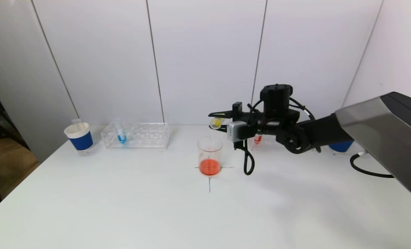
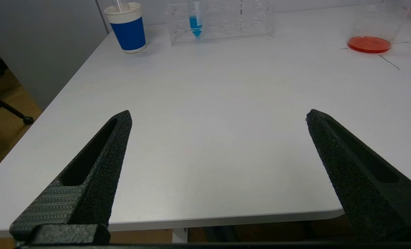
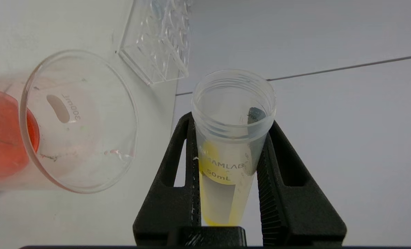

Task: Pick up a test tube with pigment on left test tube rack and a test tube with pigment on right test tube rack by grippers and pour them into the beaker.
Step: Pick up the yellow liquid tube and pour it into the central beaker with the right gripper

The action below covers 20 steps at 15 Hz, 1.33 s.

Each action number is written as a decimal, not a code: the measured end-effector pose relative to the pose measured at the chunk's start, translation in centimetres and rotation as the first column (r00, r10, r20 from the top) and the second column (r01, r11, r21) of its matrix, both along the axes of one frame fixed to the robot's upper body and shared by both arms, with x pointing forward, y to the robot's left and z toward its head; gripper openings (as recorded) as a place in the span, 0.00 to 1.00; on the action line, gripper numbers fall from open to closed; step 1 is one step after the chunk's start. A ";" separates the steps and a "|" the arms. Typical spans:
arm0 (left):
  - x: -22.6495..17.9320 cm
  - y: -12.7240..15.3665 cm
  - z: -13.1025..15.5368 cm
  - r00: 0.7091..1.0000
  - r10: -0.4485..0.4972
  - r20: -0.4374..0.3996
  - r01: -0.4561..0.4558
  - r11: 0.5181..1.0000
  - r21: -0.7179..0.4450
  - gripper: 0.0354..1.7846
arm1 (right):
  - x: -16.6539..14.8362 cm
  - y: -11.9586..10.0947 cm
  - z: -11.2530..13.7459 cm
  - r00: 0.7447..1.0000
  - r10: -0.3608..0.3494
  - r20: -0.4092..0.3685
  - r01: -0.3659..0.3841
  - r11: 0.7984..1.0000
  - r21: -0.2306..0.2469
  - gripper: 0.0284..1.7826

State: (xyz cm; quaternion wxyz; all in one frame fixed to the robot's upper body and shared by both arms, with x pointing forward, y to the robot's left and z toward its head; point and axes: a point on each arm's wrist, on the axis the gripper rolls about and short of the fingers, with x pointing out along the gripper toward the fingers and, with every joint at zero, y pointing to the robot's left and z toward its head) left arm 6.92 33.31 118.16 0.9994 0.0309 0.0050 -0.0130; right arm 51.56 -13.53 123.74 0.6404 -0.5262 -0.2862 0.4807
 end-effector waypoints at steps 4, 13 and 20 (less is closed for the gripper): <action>0.0 0.0 0.0 1.000 0.000 0.000 0.000 1.000 0.000 0.99 | 0.5 -0.2 -0.8 0.999 -0.001 0.044 0.001 1.000 -0.001 0.28; 0.0 0.0 0.0 1.000 0.001 0.000 -0.001 1.000 -0.001 0.99 | 0.9 -0.2 -1.6 0.993 0.013 0.114 -0.013 1.000 0.001 0.28; 0.0 0.0 0.0 1.000 0.000 0.000 0.000 1.000 -0.001 0.99 | 1.6 -0.3 -1.7 0.974 0.000 0.227 0.003 1.000 -0.013 0.28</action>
